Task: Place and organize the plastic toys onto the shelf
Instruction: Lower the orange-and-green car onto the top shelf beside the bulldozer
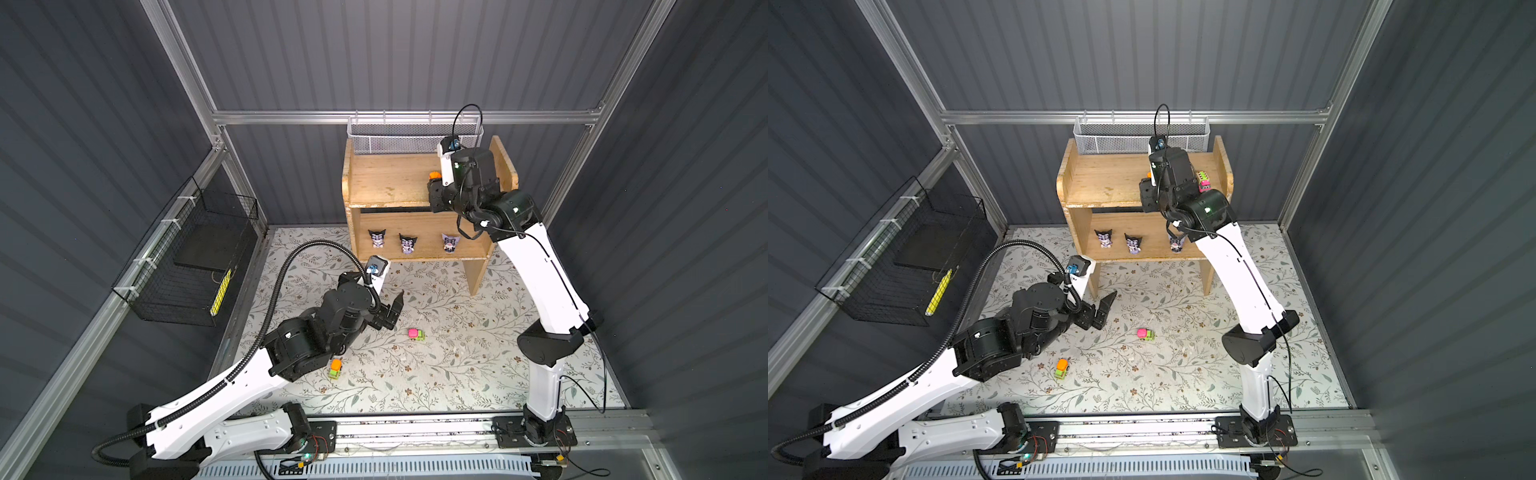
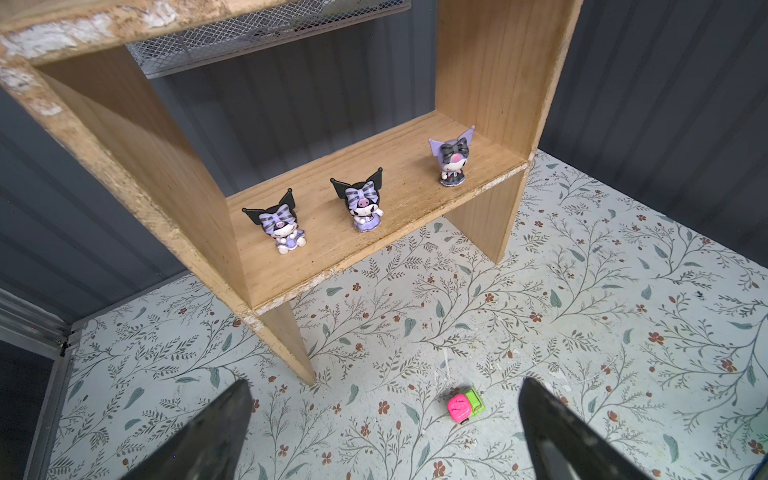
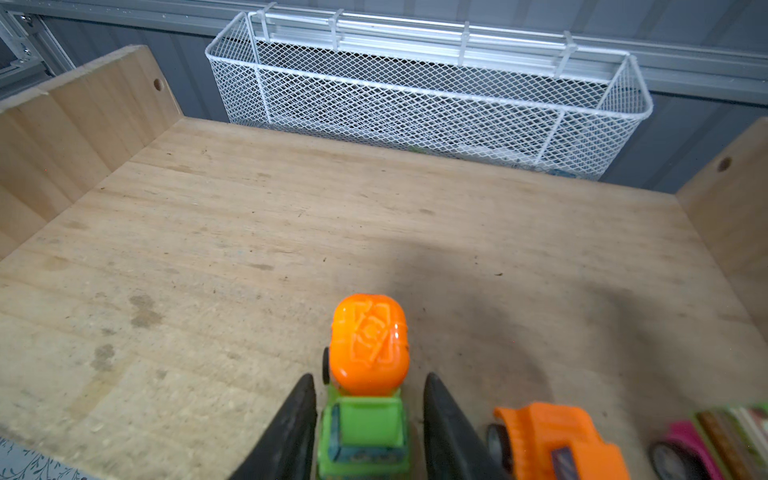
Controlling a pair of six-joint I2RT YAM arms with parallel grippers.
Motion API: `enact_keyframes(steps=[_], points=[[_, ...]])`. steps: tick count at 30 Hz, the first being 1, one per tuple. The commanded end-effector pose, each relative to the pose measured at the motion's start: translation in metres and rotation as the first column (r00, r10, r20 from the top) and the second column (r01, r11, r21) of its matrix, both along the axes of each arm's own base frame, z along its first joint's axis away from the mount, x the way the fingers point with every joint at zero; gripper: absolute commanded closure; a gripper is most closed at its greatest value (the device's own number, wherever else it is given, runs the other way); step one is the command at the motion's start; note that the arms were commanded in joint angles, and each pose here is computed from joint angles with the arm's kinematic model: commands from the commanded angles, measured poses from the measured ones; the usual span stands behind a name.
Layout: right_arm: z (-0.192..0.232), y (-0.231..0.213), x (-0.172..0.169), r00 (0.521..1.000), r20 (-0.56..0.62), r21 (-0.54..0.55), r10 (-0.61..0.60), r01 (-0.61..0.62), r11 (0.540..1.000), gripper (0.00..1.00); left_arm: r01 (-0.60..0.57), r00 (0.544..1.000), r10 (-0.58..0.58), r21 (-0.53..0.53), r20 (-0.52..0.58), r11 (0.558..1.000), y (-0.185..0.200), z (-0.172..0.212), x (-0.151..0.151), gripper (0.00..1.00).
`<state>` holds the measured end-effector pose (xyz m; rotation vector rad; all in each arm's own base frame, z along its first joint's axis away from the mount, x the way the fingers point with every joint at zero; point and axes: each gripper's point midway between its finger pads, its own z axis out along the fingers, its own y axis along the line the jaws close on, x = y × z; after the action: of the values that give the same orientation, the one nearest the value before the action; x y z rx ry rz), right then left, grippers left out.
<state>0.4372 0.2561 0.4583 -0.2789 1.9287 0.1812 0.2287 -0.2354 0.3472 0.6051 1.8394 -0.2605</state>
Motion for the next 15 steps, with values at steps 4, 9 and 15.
enact_keyframes(steps=[4, 9, 15], points=[[0.011, 0.002, -0.002, 1.0, 0.025, 0.029, 0.017, -0.017, 0.999, 0.5, -0.012, 1.0, 0.012, 0.007, 0.011, 1.0, 0.007, 0.001, 0.0, 0.0], [0.023, 0.006, -0.011, 0.998, 0.055, 0.025, 0.041, -0.043, 0.999, 0.48, -0.013, 1.0, 0.013, 0.001, 0.015, 1.0, 0.008, 0.004, 0.0, 0.0], [0.044, 0.009, -0.025, 0.991, 0.115, 0.019, 0.068, -0.071, 0.997, 0.44, -0.015, 1.0, 0.016, -0.017, 0.022, 1.0, 0.011, 0.011, -0.002, 0.0]])
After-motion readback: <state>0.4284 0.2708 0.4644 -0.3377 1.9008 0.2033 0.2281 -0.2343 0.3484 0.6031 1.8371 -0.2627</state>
